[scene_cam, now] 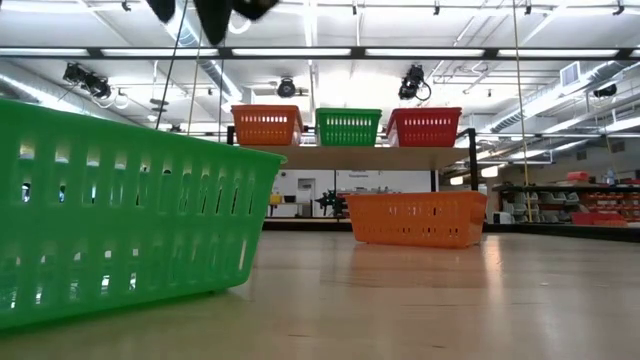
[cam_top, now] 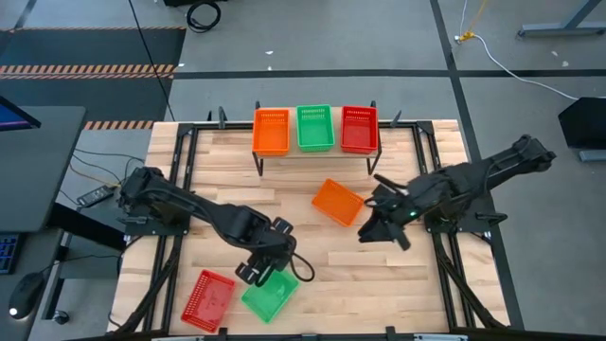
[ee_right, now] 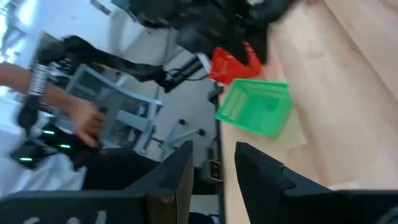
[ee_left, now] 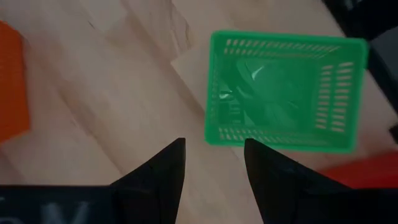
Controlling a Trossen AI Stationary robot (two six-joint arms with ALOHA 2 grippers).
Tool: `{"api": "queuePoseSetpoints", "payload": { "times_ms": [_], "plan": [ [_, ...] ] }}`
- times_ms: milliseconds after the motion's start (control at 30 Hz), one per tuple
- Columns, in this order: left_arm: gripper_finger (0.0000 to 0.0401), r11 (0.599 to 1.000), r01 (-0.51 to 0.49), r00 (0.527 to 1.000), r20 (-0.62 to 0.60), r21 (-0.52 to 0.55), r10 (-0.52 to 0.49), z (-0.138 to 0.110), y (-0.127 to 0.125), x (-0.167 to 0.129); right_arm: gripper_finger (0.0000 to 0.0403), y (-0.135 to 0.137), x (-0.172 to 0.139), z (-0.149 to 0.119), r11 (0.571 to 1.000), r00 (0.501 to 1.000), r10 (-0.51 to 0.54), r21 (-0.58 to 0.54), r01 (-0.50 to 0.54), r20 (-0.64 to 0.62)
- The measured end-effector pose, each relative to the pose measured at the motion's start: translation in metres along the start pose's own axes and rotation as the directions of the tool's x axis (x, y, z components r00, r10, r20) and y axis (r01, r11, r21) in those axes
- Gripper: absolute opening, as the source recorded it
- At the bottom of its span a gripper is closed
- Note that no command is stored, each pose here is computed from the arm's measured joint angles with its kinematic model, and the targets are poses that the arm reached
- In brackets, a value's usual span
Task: Stack baskets on shelf by color
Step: Stack the green bin on the green bins on the shelf
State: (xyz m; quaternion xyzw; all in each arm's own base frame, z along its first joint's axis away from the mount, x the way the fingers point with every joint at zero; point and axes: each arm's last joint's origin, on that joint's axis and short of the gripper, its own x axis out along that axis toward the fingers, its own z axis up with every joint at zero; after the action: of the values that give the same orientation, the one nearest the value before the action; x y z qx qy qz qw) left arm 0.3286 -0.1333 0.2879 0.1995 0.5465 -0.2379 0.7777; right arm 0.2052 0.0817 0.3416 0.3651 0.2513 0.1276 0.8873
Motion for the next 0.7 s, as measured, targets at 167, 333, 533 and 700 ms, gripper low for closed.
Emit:
{"api": "queuePoseSetpoints", "payload": {
  "times_ms": [167,333,533,700],
  "plan": [
    [0.0172,1.000,-0.016,0.999,0.043,0.021,0.015,-0.005,0.003,0.025,0.0123,0.005,-0.019,0.003,1.000,0.997,0.017,0.020,-0.019,0.075],
    [0.0172,1.000,0.010,0.999,0.048,0.023,-0.011,-0.014,0.003,0.044,0.0123,0.006,-0.028,0.005,1.000,0.992,0.007,0.006,-0.008,0.129],
    [0.0172,0.996,0.037,0.999,0.005,0.084,-0.038,-0.026,-0.001,0.060,0.0123,0.004,-0.028,0.008,1.000,0.990,-0.007,0.004,0.007,0.142],
    [0.0172,0.998,0.016,0.998,0.056,0.053,-0.019,-0.028,0.004,0.069,0.0123,0.002,-0.028,0.009,1.000,0.989,-0.020,0.007,0.019,0.145]
  ]
}}
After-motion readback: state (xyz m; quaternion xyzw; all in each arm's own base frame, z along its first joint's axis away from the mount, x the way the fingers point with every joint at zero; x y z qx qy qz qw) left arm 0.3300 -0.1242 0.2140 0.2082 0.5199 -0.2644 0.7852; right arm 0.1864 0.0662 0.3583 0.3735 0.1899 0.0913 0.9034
